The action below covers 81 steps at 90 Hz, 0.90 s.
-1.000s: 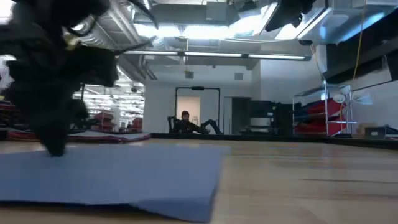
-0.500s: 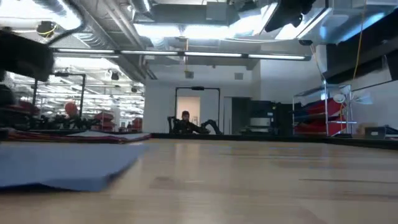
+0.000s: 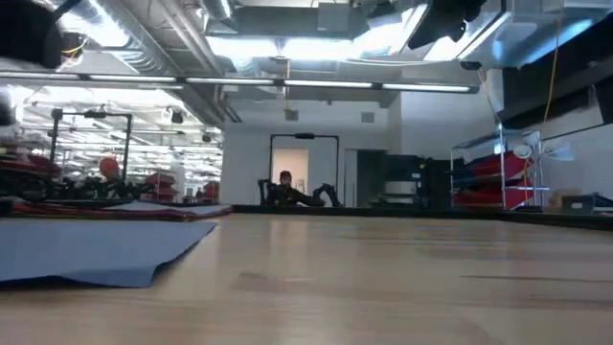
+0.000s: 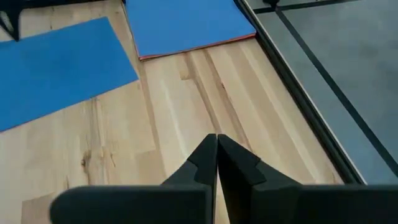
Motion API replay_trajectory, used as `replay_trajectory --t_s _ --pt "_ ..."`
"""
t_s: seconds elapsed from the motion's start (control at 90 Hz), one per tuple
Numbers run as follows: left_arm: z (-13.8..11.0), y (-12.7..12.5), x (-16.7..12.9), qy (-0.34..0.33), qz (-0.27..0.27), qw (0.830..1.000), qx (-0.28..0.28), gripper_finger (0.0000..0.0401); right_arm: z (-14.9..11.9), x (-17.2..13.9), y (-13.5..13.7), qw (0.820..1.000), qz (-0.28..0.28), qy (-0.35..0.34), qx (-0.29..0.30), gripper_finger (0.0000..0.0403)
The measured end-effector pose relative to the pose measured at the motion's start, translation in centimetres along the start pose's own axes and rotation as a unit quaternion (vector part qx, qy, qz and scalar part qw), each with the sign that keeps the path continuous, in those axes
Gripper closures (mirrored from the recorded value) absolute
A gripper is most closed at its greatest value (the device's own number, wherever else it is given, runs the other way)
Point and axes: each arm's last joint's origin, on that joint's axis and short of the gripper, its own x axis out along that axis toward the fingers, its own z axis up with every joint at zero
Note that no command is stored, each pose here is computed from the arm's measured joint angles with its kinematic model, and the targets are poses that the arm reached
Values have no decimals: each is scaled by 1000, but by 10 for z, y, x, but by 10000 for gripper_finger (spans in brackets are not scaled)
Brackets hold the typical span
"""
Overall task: Organize paper
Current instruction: Move the blue colored paper on the bottom left of the table
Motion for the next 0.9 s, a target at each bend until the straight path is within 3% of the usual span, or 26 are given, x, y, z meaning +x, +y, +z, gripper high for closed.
replay_trajectory --t_s 0.233,0.411,0.556,0.9 --pt "39 2 15 -67 -26 995 75 401 0 0 0 1000 0 0 1 403" --pt "60 13 35 -60 -15 988 142 401 0 0 0 1000 0 0 1 403" --pt "73 15 51 -63 -49 981 177 401 0 0 0 1000 0 0 1 403" --pt "58 13 84 15 -85 972 218 401 0 0 0 1000 1 2 1 403"
